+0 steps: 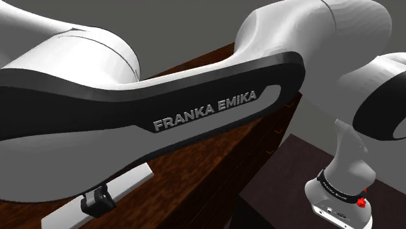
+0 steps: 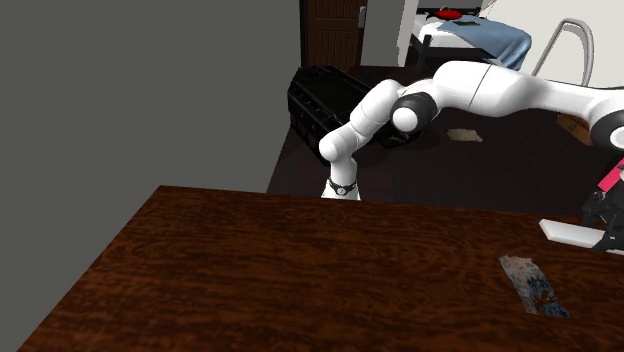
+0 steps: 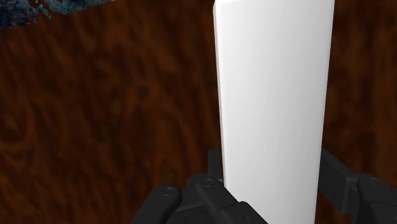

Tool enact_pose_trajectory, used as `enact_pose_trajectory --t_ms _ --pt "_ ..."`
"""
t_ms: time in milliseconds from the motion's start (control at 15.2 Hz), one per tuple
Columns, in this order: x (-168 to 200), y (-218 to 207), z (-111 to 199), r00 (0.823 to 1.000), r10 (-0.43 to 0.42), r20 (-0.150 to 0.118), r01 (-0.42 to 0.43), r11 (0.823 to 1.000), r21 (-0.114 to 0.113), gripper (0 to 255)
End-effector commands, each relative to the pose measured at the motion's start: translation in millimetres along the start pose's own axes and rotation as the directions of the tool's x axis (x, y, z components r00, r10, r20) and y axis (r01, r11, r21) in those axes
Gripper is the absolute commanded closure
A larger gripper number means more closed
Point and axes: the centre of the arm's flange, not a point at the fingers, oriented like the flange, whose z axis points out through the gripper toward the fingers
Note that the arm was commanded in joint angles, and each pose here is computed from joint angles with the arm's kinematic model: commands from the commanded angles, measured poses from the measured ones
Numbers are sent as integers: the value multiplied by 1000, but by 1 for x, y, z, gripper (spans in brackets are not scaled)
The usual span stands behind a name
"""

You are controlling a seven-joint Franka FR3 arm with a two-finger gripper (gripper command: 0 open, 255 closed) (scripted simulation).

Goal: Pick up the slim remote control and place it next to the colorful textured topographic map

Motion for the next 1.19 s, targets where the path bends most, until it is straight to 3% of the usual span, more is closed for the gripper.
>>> enact_pose_trajectory --t_ms 0,198,726,792,1122 --pt "1 0 11 1000 0 -1 0 1000 0 255" --pt "1 0 26 1000 0 -1 0 1000 0 255" --pt "1 0 26 1000 0 -1 0 1000 0 255" --pt "1 0 26 1000 0 -1 0 1000 0 0" --pt "1 0 26 1000 0 -1 0 1000 0 0"
